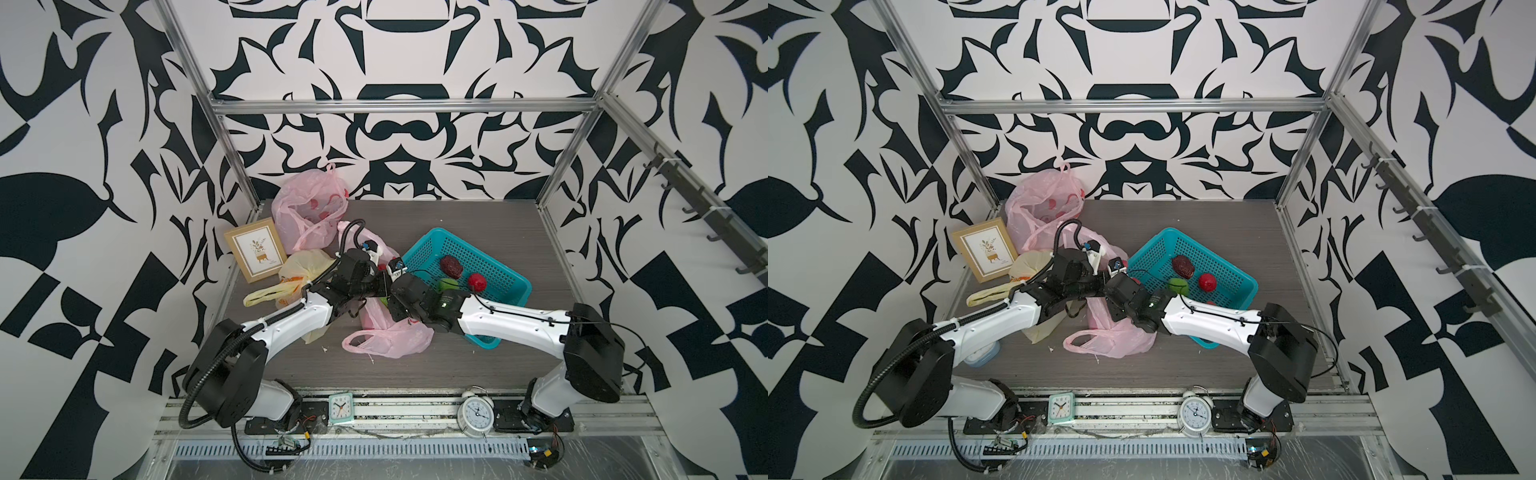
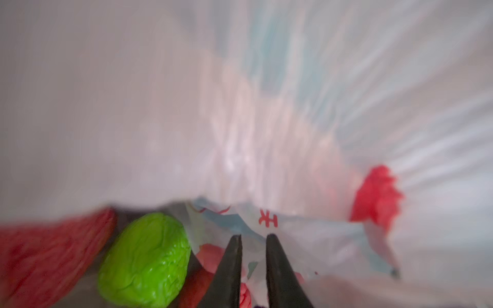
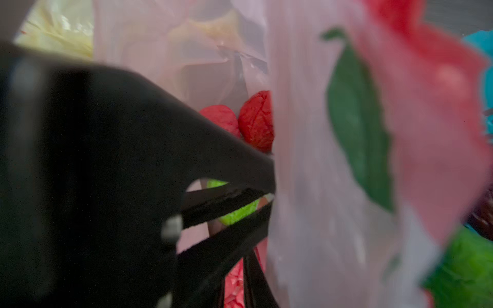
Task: Untie the knot of a plastic bag & take out the apple
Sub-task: Untie the plastic bag at the center of the board.
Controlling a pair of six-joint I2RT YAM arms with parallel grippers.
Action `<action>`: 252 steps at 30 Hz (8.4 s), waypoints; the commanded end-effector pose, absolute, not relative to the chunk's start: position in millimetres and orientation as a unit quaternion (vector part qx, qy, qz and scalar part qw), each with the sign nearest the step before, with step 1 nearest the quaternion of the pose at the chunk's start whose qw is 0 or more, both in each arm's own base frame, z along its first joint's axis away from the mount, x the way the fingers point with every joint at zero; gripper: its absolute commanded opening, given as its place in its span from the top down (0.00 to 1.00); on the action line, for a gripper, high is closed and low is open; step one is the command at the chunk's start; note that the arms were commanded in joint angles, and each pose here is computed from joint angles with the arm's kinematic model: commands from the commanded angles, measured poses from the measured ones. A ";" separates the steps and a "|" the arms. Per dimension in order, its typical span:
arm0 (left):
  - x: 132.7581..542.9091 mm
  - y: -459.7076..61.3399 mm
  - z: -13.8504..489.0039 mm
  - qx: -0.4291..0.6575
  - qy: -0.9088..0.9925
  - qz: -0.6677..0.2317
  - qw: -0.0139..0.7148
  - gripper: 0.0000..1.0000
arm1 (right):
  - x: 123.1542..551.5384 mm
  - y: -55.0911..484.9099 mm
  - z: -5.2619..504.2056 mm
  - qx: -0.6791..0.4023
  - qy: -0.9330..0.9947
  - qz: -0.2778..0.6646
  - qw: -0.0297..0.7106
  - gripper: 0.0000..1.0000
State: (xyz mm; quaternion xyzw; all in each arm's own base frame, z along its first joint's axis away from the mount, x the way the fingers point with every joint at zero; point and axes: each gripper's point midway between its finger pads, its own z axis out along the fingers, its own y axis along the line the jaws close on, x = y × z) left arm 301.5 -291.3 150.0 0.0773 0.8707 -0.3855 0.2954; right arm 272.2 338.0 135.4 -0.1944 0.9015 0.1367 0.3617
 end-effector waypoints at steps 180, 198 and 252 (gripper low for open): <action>344.9 -255.3 113.2 0.027 0.871 -0.409 0.270 0.68 | 291.4 356.7 95.8 -0.242 0.917 0.094 0.303 0.83; 361.1 -247.9 90.4 0.010 0.880 -0.388 0.272 0.45 | 212.4 338.0 46.3 -0.316 0.923 0.146 0.164 0.80; 273.9 -219.6 109.5 -0.019 0.886 -0.369 0.282 0.37 | 324.2 345.2 126.8 -0.272 0.891 0.215 0.293 0.41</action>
